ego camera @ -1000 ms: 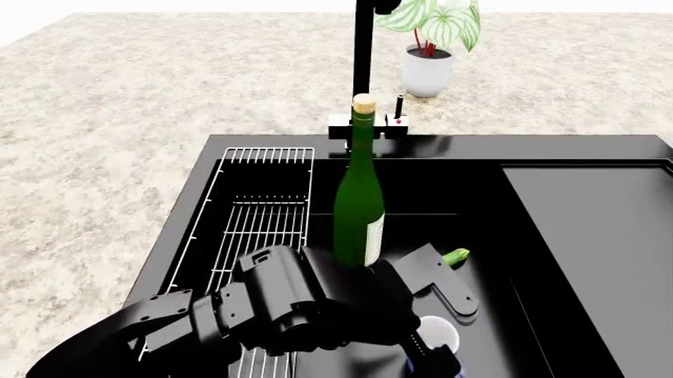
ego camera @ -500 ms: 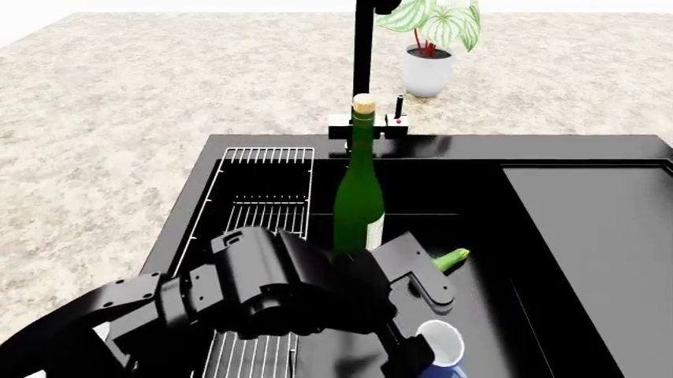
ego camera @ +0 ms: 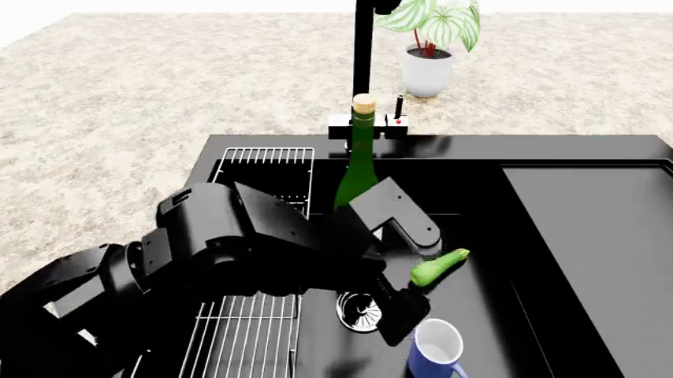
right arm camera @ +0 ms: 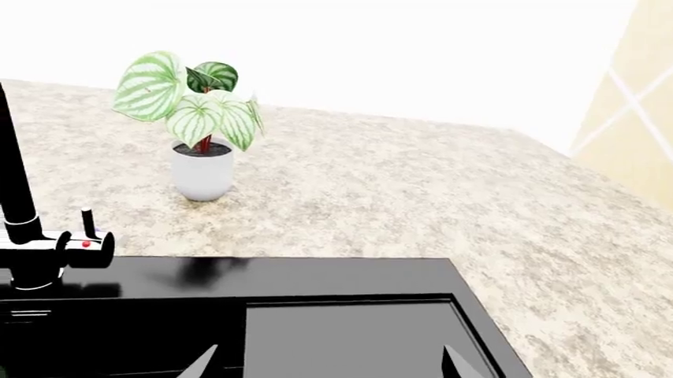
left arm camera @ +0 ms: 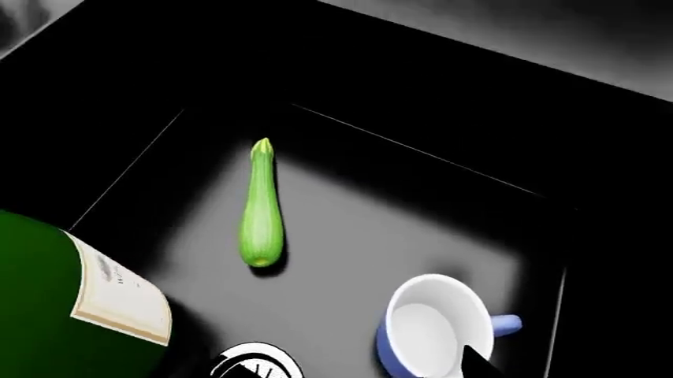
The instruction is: Pick the bottle and mug and place them in the sink. Then turn on the water.
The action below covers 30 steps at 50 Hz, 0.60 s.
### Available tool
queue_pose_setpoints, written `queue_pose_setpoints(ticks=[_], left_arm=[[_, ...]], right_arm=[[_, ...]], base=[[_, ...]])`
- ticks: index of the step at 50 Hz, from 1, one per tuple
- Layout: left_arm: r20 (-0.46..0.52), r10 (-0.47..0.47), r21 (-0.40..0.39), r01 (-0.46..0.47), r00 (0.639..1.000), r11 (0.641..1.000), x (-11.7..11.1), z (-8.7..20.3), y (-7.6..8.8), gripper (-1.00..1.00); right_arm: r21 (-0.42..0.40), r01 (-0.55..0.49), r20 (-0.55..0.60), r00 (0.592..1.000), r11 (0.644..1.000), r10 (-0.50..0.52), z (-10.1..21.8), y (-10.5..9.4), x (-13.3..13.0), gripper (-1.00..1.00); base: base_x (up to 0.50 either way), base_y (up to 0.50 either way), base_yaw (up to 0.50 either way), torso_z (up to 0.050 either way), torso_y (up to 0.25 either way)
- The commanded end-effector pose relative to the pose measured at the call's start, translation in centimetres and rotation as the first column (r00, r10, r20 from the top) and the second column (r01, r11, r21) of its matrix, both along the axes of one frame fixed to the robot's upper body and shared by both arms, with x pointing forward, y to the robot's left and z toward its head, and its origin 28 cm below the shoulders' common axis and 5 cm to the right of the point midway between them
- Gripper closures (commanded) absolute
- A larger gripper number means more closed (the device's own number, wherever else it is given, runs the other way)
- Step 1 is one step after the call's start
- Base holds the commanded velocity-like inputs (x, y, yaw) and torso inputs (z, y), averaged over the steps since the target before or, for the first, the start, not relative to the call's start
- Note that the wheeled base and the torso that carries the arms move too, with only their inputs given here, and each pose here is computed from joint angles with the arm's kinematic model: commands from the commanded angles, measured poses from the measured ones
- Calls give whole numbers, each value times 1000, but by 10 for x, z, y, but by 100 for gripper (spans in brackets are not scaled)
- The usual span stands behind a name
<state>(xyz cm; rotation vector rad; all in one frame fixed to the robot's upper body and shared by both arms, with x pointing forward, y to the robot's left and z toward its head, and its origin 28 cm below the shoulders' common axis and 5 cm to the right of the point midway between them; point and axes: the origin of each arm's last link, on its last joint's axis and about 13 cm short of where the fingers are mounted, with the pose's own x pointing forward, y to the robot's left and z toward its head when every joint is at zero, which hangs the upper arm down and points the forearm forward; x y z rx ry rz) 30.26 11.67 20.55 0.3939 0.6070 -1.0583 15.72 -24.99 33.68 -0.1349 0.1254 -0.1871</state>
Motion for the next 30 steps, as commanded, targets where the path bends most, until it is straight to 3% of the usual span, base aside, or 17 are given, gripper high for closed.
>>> queue_pose_setpoints(ticks=[1,10,19,30], left_arm=[[48,45,-133,-38,998,990,4,34,14,-100],[79,83,-232,-63,993,971,-1,53,31,-100],[112,125,-336,-81,986,938,-11,80,59,-100],[166,159,-390,-84,973,917,-25,103,80,-100]], right_arm=[[7,-22,6,1000,1000,22,-4,3,6,-100],[14,-41,5,999,999,41,-7,6,13,-100],[15,-62,8,998,998,62,-6,12,21,-100],[14,-77,13,997,997,77,-5,15,25,-100]], base=[[0,0,0,0,0],[0,0,0,0,0],[0,0,0,0,0],[0,0,0,0,0]])
